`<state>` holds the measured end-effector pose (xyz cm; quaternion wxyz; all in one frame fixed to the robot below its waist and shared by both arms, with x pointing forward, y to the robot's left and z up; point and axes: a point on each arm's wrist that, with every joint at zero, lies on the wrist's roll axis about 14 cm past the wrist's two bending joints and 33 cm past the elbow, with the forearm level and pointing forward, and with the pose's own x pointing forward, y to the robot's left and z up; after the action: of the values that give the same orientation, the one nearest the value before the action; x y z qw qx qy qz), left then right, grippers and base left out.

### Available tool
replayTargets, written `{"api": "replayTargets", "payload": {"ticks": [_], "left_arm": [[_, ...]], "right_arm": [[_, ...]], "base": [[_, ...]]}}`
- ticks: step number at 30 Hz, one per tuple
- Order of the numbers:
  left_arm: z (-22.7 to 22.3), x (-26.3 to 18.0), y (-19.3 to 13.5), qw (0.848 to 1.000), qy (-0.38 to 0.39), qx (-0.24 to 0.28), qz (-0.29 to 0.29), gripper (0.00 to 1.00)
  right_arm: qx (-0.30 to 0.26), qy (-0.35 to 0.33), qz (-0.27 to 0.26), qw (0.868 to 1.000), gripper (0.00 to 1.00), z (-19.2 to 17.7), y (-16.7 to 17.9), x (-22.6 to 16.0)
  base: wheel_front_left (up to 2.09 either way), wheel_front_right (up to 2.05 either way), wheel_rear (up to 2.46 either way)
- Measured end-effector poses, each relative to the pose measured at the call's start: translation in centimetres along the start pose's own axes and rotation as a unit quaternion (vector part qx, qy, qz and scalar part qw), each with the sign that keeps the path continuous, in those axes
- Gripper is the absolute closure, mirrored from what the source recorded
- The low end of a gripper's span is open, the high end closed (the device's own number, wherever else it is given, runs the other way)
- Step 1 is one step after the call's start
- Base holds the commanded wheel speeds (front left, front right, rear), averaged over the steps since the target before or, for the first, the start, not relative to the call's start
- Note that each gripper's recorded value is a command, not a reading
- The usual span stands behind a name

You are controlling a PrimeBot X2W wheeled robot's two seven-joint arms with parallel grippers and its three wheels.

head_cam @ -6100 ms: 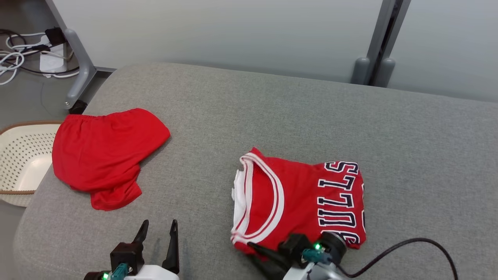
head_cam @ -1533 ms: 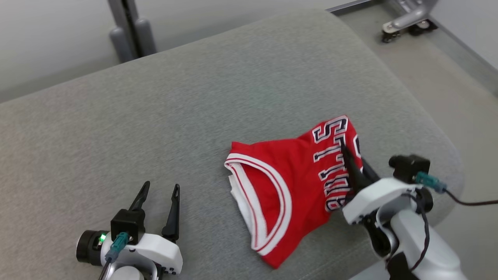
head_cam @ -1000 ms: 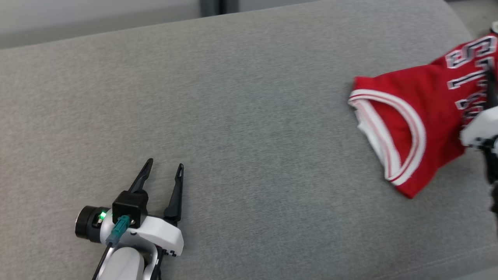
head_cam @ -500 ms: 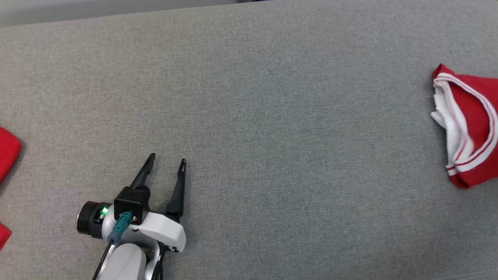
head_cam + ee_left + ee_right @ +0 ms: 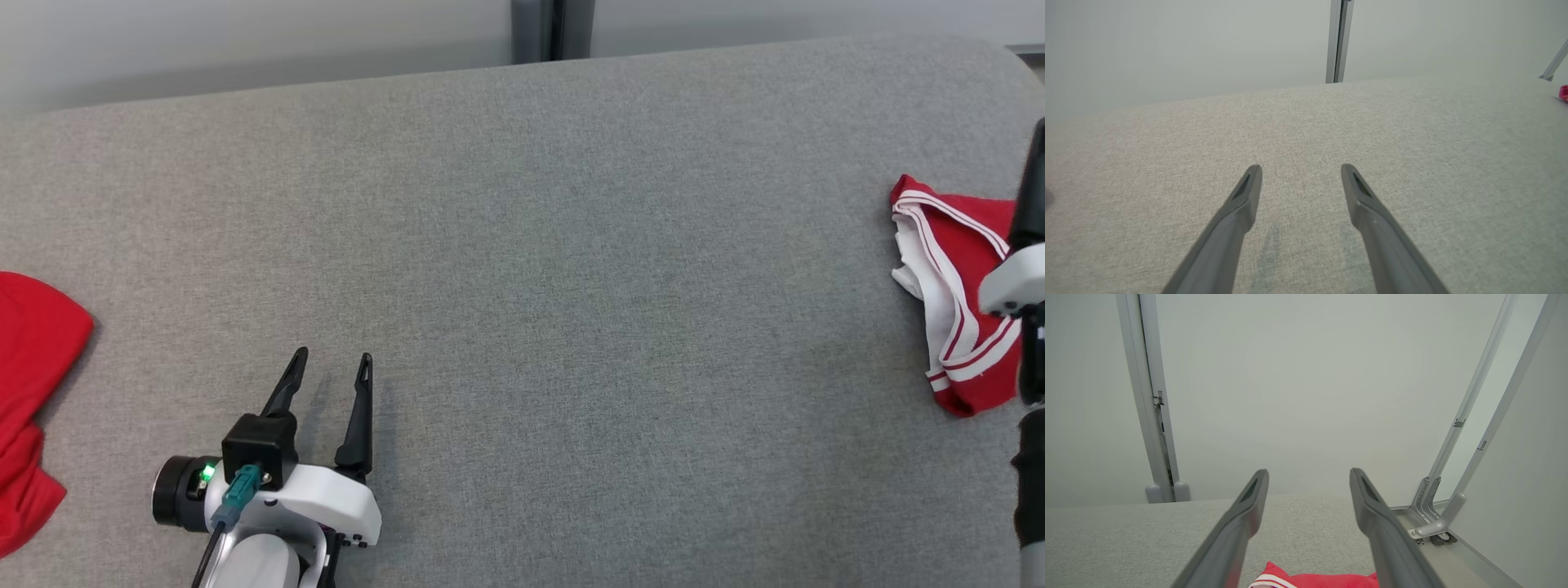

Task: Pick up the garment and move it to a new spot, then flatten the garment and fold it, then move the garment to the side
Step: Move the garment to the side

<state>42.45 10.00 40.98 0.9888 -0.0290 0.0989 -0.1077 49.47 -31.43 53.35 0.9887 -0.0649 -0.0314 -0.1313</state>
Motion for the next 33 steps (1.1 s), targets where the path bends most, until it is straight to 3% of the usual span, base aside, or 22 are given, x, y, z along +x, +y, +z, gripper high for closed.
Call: {"api": "replayTargets", "payload": {"ticks": [4,13,22,33], "left_arm": [[0.6,-1.1,1.0,1.000,-0.008,-0.010,0.023,0.00],[1.1,-4.9,2.8,0.998,-0.017,-0.015,0.066,0.00],[0.7,-9.2,4.6,0.993,-0.021,-0.024,0.112,0.00],[1.5,-10.6,5.3,0.991,-0.039,-0.025,0.127,0.00]], "right_arm": [[0.038,-0.013,0.029,0.999,0.00,0.4,2.5,-1.8],[0.085,0.024,0.080,0.993,0.00,-2.3,6.6,-7.3],[0.095,0.047,0.138,0.985,0.00,-3.3,10.0,-11.8],[0.105,0.043,0.182,0.977,0.00,-2.7,12.3,-14.6]], "base": [[0.00,0.00,0.00],[0.00,0.00,0.00],[0.00,0.00,0.00],[0.00,0.00,0.00]]}}
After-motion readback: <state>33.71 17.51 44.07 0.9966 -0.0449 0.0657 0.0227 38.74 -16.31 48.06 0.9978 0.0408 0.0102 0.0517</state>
